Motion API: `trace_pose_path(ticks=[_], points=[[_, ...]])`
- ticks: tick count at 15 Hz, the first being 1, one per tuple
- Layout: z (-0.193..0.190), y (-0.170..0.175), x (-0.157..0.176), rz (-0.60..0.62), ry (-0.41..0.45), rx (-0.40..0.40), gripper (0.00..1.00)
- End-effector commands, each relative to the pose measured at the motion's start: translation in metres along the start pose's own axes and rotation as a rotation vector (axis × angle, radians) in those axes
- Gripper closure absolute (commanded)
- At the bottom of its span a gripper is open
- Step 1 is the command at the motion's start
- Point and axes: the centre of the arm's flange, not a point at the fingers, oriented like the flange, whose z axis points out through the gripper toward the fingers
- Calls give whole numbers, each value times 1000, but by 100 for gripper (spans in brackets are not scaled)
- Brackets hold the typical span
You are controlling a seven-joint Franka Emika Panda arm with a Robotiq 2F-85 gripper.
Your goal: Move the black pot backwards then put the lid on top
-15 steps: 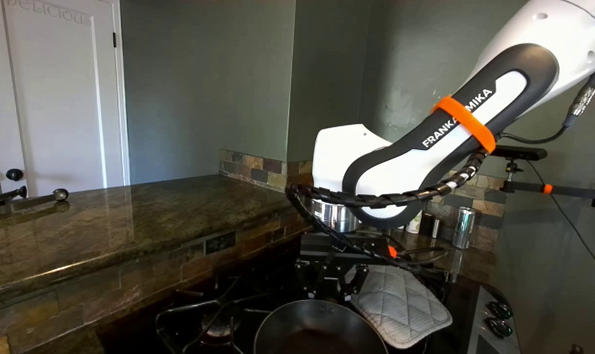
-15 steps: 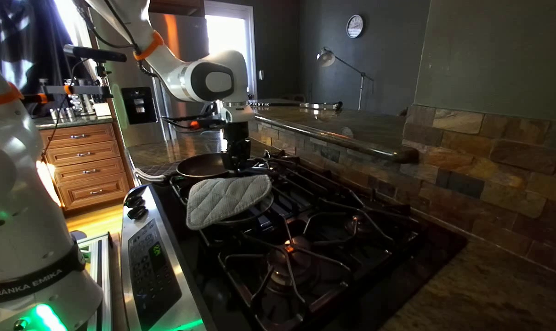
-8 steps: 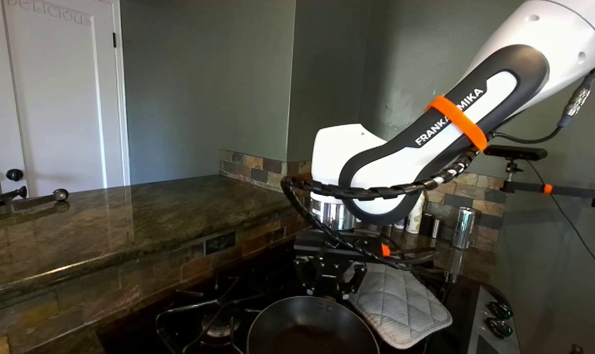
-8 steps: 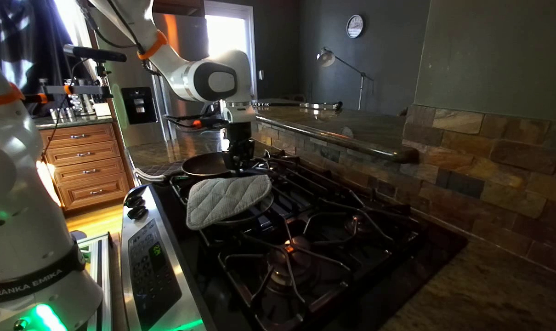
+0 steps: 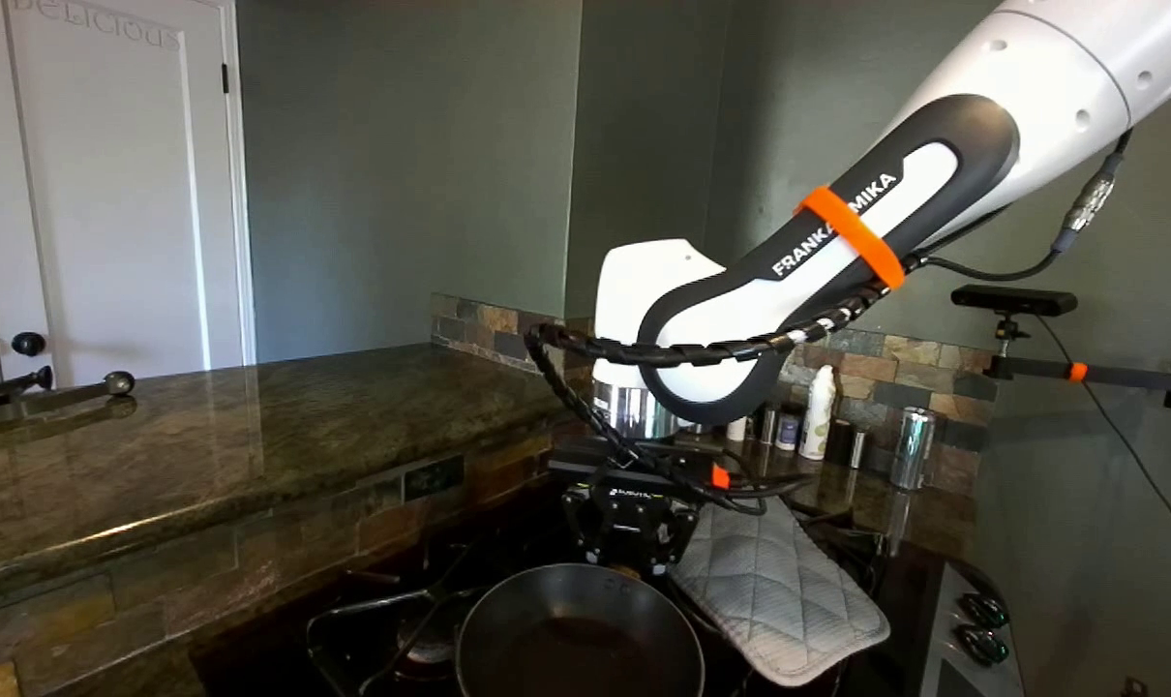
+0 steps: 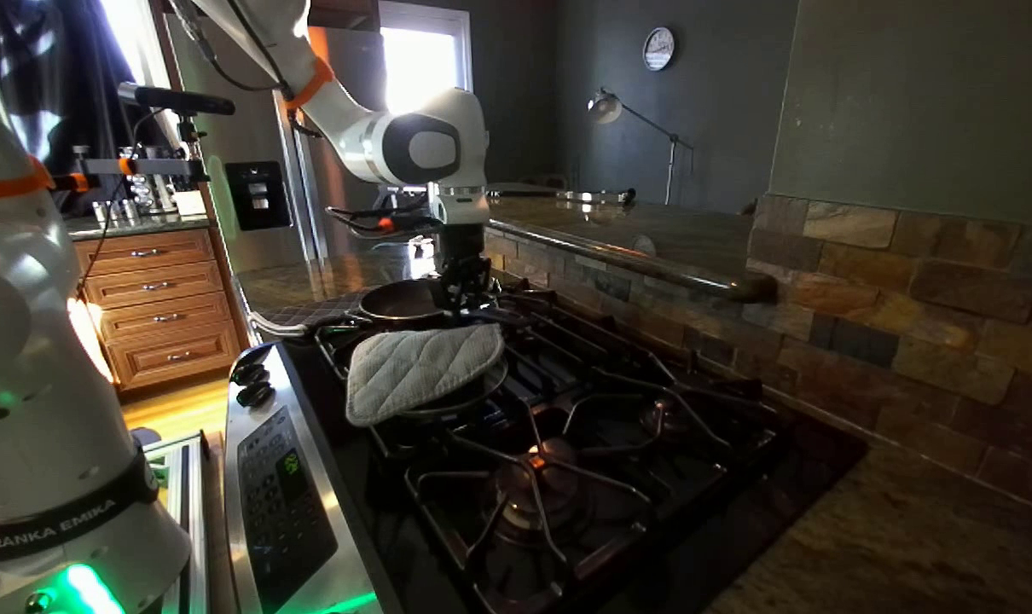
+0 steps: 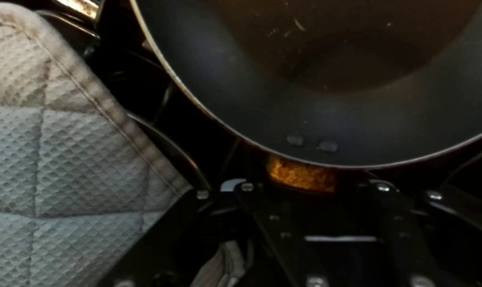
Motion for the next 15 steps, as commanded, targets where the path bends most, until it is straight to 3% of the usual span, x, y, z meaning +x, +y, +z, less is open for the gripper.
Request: trace_pose_path(ticks=[1,15], points=[[-6,-23,7,34,10,-14,77],[-14,-81,45,47,38,0,77]])
